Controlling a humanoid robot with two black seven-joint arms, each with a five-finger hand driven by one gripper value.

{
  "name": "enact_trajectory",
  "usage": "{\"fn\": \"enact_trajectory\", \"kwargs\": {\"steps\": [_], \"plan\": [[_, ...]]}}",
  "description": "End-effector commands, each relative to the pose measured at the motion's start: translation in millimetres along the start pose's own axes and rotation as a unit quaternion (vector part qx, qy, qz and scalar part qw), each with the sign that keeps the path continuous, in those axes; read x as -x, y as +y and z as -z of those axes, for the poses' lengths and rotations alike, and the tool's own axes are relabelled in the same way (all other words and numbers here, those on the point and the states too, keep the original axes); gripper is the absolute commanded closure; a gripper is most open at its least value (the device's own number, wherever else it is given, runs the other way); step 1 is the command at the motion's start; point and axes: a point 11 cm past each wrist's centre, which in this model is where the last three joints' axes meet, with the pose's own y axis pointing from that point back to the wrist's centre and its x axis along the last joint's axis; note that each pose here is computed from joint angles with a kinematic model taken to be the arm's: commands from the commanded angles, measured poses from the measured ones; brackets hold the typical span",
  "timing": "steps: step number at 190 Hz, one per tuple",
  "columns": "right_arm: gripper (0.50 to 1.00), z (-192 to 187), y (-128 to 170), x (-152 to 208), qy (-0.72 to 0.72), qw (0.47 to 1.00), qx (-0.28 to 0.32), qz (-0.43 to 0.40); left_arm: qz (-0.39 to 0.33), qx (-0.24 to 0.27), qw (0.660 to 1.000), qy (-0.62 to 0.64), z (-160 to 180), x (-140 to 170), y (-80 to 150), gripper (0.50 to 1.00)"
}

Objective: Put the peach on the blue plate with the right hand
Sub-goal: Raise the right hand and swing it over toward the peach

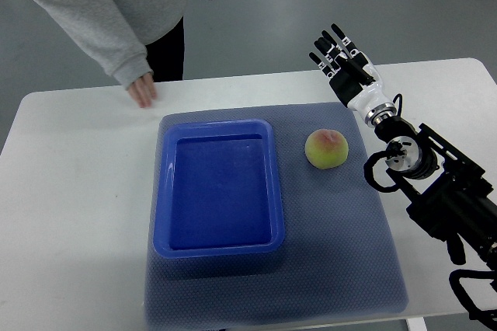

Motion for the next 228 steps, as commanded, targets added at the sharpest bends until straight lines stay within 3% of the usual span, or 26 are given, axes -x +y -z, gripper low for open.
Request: {"fn": "enact_trajectory", "kwargs": {"steps": [1, 55, 87, 88, 105, 114, 115, 134, 143, 144, 155, 165, 166, 174, 184, 185, 194, 209, 228], "plan": [[0.57, 0.9, -0.5, 0.4, 0.0, 1.0, -0.001, 0.0, 0.001, 0.0, 1.0, 0.0, 0.0, 0.5, 0.0, 0.5], [0.57, 11.6, -5.0, 5.4, 0.027, 1.0, 0.001, 0.017, 0.001, 0.0, 1.0, 0.003, -0.3, 0.1, 0.0, 0.5], [0.57, 33.6, -12.4, 13.8, 0.113, 0.992, 0.015, 0.047, 0.0, 0.001, 1.0, 0.001, -0.3, 0.1, 0.0, 0.5], [0.57, 43.5, -15.1, 21.2, 0.17, 0.982, 0.028, 0.07, 0.001, 0.0, 1.0, 0.001, -0.1, 0.6, 0.0, 0.5], [0.57, 56.6, -16.6, 32.5, 0.288, 0.948, 0.068, 0.119, 0.003, 0.001, 1.0, 0.001, -0.3, 1.6, 0.0, 0.5], [0.57, 56.6, -16.6, 32.5, 0.288, 0.948, 0.068, 0.119, 0.003, 0.001, 1.0, 0.001, -0.3, 1.6, 0.0, 0.5], [0.57, 66.4, -17.6, 40.0, 0.367, 0.912, 0.1, 0.153, 0.004, 0.001, 1.0, 0.001, -0.3, 2.7, 0.0, 0.5], [0.57, 78.0, -16.0, 55.0, 0.501, 0.821, 0.17, 0.215, 0.006, 0.001, 1.0, -0.001, -0.3, 4.2, 0.1, 0.5], [0.57, 78.0, -16.0, 55.0, 0.501, 0.821, 0.17, 0.215, 0.006, 0.001, 1.0, -0.001, -0.3, 4.3, 0.1, 0.5], [0.57, 85.9, -14.6, 66.5, 0.564, 0.761, 0.203, 0.248, 0.006, 0.001, 1.0, -0.001, -0.3, 4.2, 0.1, 0.5], [0.57, 91.9, -12.2, 78.5, 0.62, 0.694, 0.239, 0.278, 0.008, 0.001, 1.0, -0.002, -0.3, 4.9, 0.1, 0.5], [0.57, 91.9, -12.2, 78.6, 0.62, 0.694, 0.239, 0.278, 0.008, 0.001, 1.0, -0.002, -0.3, 4.9, 0.1, 0.5], [0.57, 96.6, -10.4, 88.6, 0.672, 0.619, 0.274, 0.3, 0.007, 0.001, 1.0, -0.002, -0.2, 4.9, 0.0, 0.5], [0.57, 99.4, -8.0, 89.3, 0.71, 0.554, 0.309, 0.306, 0.007, 0.001, 1.0, -0.002, -0.2, 4.4, 0.0, 0.5], [0.57, 99.4, -8.0, 89.3, 0.71, 0.554, 0.309, 0.306, 0.007, 0.001, 1.0, -0.002, -0.2, 4.4, 0.0, 0.5], [0.57, 105.6, -7.1, 85.2, 0.754, 0.474, 0.347, 0.293, 0.007, 0.001, 1.0, -0.002, -0.2, 4.4, 0.0, 0.5], [0.57, 111.3, -6.9, 83.6, 0.783, 0.413, 0.373, 0.277, 0.007, 0.001, 1.0, -0.002, -0.3, 4.4, 0.1, 0.5], [0.57, 109.3, -5.4, 82.5, 0.806, 0.35, 0.401, 0.26, 0.007, 0.001, 1.0, -0.002, -0.3, 4.4, 0.1, 0.5], [0.57, 108.4, -6.9, 87.0, 0.815, 0.329, 0.409, 0.245, 0.007, 0.001, 1.0, -0.002, -0.2, 4.4, 0.0, 0.5]]}}
